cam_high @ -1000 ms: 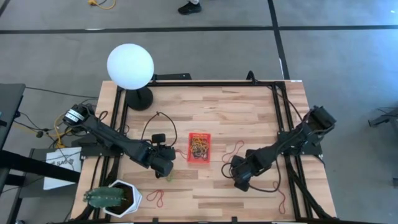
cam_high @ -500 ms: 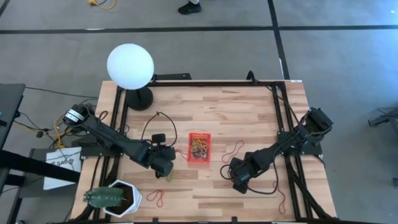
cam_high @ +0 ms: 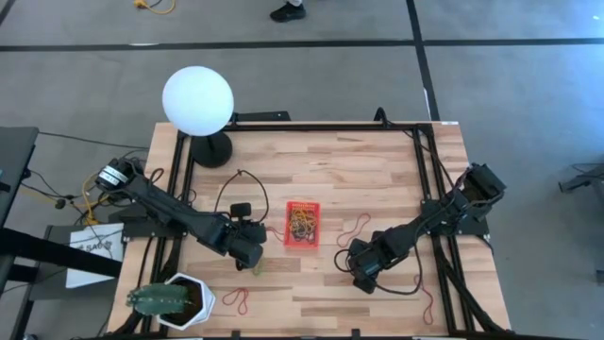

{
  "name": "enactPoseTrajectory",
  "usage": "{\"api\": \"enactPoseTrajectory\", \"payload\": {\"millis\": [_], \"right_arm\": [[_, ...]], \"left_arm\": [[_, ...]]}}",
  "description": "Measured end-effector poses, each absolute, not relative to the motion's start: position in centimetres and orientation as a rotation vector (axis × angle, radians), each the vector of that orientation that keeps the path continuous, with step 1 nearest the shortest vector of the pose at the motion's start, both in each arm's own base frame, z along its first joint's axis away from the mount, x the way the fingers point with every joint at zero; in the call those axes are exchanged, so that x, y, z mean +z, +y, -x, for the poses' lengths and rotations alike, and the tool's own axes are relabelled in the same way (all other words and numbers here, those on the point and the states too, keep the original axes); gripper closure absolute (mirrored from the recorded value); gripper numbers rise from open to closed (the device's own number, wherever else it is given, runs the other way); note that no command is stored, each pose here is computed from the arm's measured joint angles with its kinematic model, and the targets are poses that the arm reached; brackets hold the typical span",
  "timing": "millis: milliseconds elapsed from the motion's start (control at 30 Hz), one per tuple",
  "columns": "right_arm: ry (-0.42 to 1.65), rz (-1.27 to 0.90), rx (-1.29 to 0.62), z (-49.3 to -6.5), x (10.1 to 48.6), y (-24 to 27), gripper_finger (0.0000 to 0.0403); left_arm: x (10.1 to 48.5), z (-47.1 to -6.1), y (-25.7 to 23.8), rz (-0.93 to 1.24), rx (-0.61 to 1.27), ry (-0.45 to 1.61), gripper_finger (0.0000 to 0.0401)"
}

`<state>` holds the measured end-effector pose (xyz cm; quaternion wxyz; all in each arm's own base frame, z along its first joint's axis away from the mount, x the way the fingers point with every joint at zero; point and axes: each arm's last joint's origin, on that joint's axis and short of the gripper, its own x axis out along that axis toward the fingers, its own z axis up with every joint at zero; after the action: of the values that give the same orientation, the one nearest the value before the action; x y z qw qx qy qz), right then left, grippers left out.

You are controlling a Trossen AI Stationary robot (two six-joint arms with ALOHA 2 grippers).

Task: Pick and place items into bin
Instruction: Put the right green rubber band into the orange bin

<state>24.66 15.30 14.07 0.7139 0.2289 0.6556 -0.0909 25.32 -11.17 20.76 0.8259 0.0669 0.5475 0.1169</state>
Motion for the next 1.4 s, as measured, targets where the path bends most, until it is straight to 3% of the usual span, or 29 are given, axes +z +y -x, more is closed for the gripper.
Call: {"api": "enactPoseTrajectory", "payload": {"millis": [767,933,1067,1267,1400], "right_arm": [[1.487,-0.469,-0.206,-25.1,12.5,15.6,0.0331],[1.498,-0.400,-0.133,-25.1,12.4,15.6,0.0354],[1.459,-0.332,-0.025,-25.5,13.8,15.9,0.0396],[1.252,-0.193,0.126,-27.2,18.5,16.3,0.0400],[1.071,-0.013,0.046,-28.6,21.3,15.2,0.0401]], "left_arm": [[20.8,-25.4,-11.2,-0.138,0.248,1.158,0.0310],[20.8,-25.4,-11.2,-0.138,0.248,1.157,0.0310],[20.8,-25.4,-11.2,-0.137,0.248,1.155,0.0310],[20.8,-25.5,-11.2,-0.139,0.255,1.139,0.0310],[20.9,-25.6,-11.1,-0.157,0.318,1.097,0.0310]]}}
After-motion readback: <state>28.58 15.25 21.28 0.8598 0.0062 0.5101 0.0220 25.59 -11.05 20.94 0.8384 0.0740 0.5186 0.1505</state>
